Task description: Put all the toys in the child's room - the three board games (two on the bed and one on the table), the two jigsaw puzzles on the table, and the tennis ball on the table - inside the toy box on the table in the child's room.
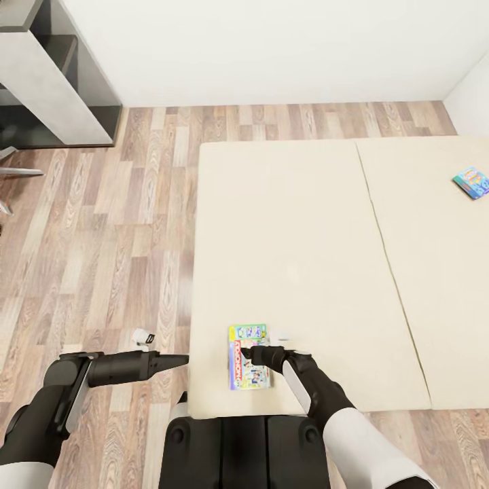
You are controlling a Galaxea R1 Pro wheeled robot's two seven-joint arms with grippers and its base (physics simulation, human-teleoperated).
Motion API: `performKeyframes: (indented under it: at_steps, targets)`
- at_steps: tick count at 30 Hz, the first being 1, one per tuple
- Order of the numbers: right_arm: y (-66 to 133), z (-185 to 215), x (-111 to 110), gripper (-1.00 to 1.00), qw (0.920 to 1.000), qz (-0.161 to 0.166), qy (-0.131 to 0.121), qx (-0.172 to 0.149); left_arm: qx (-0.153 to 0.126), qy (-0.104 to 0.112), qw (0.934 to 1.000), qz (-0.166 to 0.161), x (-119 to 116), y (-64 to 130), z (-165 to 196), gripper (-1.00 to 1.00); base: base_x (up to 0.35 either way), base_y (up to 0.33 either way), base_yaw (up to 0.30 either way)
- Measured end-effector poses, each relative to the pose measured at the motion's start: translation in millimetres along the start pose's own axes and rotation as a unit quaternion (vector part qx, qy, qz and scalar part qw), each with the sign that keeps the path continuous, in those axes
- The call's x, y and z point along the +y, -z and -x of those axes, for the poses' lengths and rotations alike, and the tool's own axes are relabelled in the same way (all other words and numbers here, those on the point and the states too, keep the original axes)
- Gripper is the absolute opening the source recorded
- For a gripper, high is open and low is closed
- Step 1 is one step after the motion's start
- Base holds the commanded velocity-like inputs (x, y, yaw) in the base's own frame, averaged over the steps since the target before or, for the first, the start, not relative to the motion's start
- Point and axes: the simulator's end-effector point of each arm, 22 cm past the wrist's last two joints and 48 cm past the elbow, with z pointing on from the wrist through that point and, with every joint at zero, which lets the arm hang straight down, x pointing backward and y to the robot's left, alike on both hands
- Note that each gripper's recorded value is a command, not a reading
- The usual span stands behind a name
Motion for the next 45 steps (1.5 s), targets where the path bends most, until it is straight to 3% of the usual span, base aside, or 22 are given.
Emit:
performKeyframes:
  at_steps: [45]
  targets:
    - [-0.2,-0.2,1.2,1.0,1.0,0.001,0.002,0.0,0.0,0.0,1.0,0.0,0.0,0.0,0.0,1.0,0.0,0.048,0.0]
